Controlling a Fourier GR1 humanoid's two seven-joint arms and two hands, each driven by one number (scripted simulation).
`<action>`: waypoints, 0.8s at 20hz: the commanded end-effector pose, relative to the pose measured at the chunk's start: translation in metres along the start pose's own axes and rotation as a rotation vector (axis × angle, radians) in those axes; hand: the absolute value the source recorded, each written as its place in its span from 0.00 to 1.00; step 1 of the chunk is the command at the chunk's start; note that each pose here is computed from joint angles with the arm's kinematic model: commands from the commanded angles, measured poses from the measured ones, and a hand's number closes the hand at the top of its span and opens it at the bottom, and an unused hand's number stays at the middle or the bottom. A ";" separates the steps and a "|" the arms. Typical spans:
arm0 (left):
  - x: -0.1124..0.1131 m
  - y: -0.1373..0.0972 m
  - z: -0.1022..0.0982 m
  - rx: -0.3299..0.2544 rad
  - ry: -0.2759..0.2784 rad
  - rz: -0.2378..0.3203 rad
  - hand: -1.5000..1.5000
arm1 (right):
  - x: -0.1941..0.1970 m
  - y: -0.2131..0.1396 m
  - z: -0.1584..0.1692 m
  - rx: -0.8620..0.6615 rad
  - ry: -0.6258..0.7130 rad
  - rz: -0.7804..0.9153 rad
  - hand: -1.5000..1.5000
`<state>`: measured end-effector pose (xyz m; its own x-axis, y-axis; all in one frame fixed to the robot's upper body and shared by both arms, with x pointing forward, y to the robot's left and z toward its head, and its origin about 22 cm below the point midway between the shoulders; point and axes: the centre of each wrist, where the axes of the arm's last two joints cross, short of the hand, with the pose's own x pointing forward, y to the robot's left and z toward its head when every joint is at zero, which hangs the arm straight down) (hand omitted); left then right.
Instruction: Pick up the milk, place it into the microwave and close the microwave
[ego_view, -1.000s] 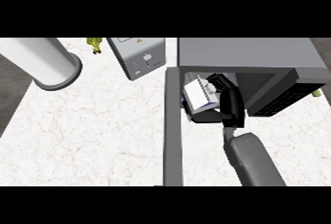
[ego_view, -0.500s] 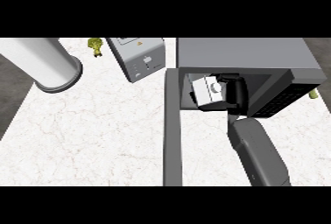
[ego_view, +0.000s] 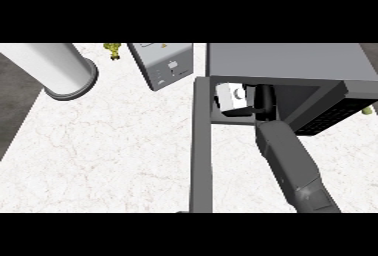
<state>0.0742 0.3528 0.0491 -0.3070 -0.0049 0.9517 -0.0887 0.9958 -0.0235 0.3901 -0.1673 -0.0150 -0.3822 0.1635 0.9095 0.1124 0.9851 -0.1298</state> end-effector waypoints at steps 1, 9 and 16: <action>-0.008 -0.009 -0.017 0.003 -0.013 0.019 0.00 | -0.009 0.009 -0.004 0.002 0.023 0.076 1.00; -0.005 0.009 -0.012 -0.020 -0.029 0.008 0.00 | 0.013 0.012 -0.041 -0.010 -0.105 0.441 1.00; -0.010 0.005 -0.017 -0.050 -0.014 0.015 0.00 | 0.012 -0.006 -0.050 -0.120 -0.061 0.567 1.00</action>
<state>0.0880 0.3600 0.0491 -0.3195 0.0030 0.9476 -0.0535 0.9983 -0.0212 0.4205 -0.1925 -0.0001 -0.3800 0.6504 0.6578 0.2863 0.7589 -0.5850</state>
